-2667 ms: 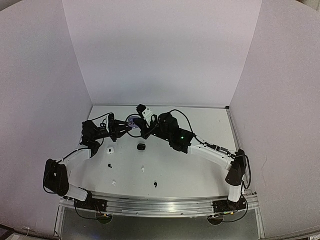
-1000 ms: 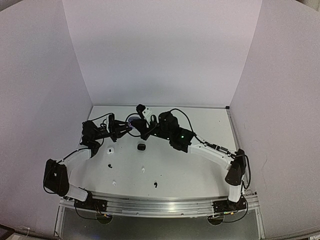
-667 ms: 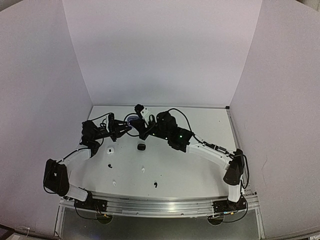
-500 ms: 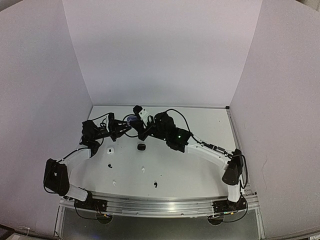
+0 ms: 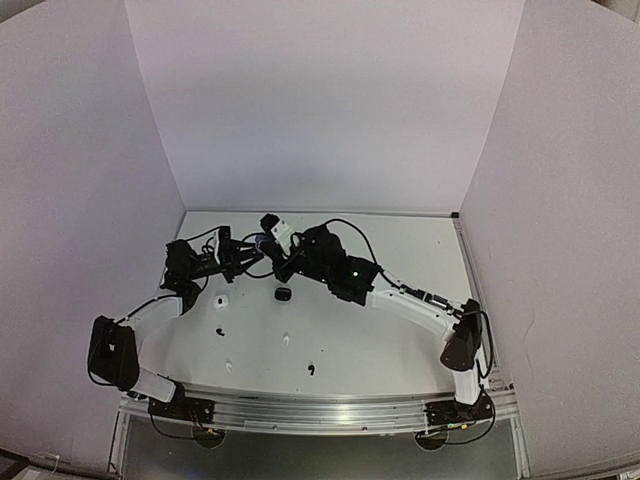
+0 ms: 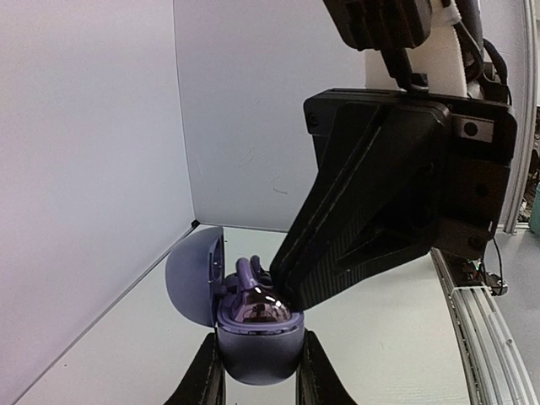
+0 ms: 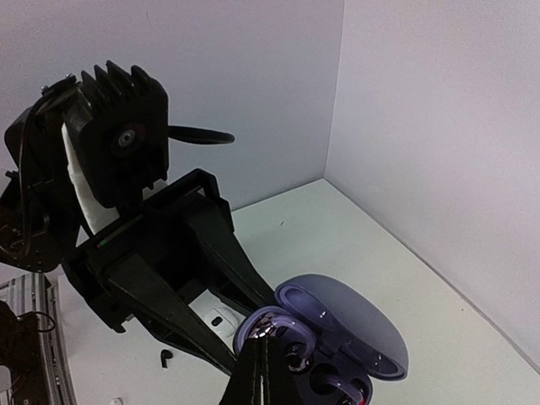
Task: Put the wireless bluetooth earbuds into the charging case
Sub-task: Adjust the left earbud in the left side groove of the charging case, then close the charging case with the earbuds.
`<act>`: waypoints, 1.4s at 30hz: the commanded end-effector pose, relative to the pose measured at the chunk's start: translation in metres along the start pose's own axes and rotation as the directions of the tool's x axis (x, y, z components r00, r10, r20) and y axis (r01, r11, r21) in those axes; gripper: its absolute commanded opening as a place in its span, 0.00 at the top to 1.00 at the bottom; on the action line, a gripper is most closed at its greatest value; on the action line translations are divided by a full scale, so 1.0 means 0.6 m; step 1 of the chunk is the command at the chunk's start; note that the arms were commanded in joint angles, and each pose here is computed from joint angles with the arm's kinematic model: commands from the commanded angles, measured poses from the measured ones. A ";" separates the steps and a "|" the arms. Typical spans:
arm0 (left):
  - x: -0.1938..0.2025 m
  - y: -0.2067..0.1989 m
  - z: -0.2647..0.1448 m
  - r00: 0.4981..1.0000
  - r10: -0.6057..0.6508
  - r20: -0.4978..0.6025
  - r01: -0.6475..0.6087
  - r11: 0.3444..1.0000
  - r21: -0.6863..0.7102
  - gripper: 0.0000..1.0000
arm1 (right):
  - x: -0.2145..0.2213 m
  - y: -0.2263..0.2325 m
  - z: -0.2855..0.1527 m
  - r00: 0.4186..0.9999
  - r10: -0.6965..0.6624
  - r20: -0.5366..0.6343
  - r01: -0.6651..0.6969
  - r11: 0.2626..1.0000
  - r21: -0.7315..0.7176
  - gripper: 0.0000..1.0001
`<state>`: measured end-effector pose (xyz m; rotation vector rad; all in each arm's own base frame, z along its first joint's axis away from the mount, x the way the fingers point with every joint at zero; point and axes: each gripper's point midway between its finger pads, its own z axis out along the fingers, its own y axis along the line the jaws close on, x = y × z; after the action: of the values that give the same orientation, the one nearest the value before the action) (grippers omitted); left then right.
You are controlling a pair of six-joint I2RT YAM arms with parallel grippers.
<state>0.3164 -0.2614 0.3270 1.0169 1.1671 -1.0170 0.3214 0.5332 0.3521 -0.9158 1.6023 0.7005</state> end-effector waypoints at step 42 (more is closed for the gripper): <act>-0.007 -0.021 0.009 0.940 0.333 -0.073 -0.327 0.942 0.075 1.00 | 0.040 0.000 -0.015 0.960 0.191 -0.207 -0.213 0.973 -0.092 0.85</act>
<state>0.2899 -0.2698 0.2954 1.3421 1.0057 -0.8305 0.3546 0.5098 0.3174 -0.8079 1.9127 0.7973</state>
